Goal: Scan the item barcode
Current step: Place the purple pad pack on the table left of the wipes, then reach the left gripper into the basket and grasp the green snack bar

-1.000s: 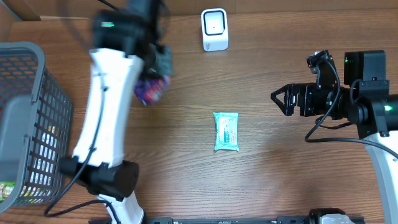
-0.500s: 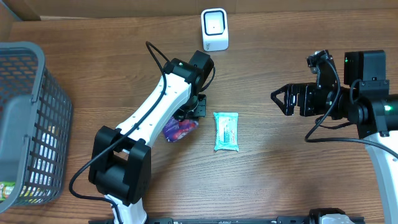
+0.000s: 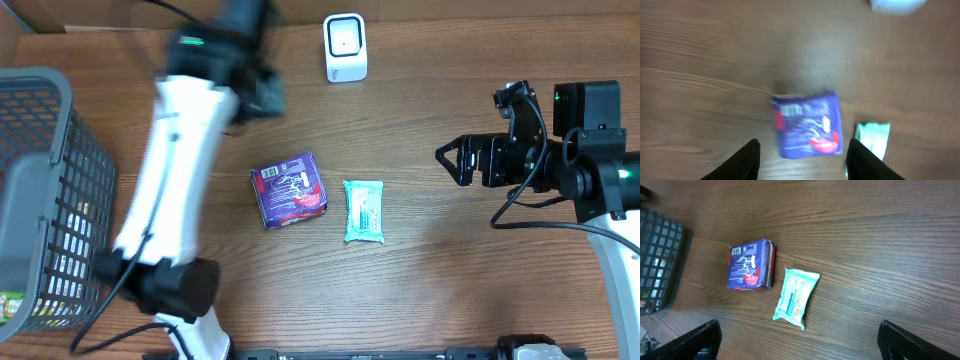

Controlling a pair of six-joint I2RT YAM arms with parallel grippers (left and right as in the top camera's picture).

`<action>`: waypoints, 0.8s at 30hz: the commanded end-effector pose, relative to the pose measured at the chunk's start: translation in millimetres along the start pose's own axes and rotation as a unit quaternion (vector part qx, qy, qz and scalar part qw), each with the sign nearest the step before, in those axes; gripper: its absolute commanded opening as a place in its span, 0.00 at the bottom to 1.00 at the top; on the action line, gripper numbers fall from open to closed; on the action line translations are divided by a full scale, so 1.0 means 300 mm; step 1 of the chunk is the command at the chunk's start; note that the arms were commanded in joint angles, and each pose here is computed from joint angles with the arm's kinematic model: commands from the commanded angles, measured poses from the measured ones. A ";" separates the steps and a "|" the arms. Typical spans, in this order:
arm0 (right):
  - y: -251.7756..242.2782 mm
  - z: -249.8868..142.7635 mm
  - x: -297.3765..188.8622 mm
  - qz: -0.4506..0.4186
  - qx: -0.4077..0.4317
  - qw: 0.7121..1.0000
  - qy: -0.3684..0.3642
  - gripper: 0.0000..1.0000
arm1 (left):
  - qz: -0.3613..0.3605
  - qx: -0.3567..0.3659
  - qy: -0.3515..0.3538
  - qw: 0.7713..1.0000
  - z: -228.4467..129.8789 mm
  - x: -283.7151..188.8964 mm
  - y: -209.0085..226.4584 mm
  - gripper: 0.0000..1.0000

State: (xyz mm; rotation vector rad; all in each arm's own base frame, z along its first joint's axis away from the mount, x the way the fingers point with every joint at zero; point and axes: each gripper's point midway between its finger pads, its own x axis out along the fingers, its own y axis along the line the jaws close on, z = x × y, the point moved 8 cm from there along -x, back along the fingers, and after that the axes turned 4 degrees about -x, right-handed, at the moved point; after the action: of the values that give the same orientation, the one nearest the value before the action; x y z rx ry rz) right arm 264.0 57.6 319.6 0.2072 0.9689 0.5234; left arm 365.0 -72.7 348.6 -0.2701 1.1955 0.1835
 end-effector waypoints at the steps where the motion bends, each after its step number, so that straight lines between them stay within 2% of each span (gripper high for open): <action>1: 0.015 0.019 -0.022 0.000 -0.010 1.000 -0.015 1.00 | 0.008 -0.068 -0.098 0.993 0.048 -0.254 0.204 0.47; 2: 0.015 0.019 -0.022 0.000 -0.010 1.000 -0.015 1.00 | 0.043 -0.130 -0.128 0.982 0.050 -0.332 0.348 0.47; 6: 0.015 0.018 -0.022 0.000 -0.010 1.000 -0.014 1.00 | 0.090 -0.249 -0.158 0.951 0.019 -0.416 0.603 0.52; 10: 0.014 0.015 -0.020 0.000 -0.008 1.000 -0.012 1.00 | 0.133 -0.361 -0.146 0.911 -0.044 -0.428 0.838 0.55; 16: 0.008 0.007 -0.009 0.001 -0.006 1.000 -0.007 1.00 | 0.161 -0.514 -0.098 0.837 -0.155 -0.324 1.171 0.59; 20: 0.006 0.003 -0.005 0.001 -0.004 1.000 -0.003 1.00 | 0.135 -0.571 -0.071 0.806 -0.221 -0.213 1.313 0.58; 24: 0.006 0.002 -0.005 0.001 -0.003 1.000 -0.002 1.00 | 0.138 -0.602 -0.034 0.785 -0.281 -0.097 1.383 0.58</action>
State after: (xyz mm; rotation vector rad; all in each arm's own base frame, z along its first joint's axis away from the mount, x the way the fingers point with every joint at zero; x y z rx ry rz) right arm 263.3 57.5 319.1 0.2083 0.9740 0.5228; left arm 163.8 295.3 325.9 -1.0998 0.8606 1.2353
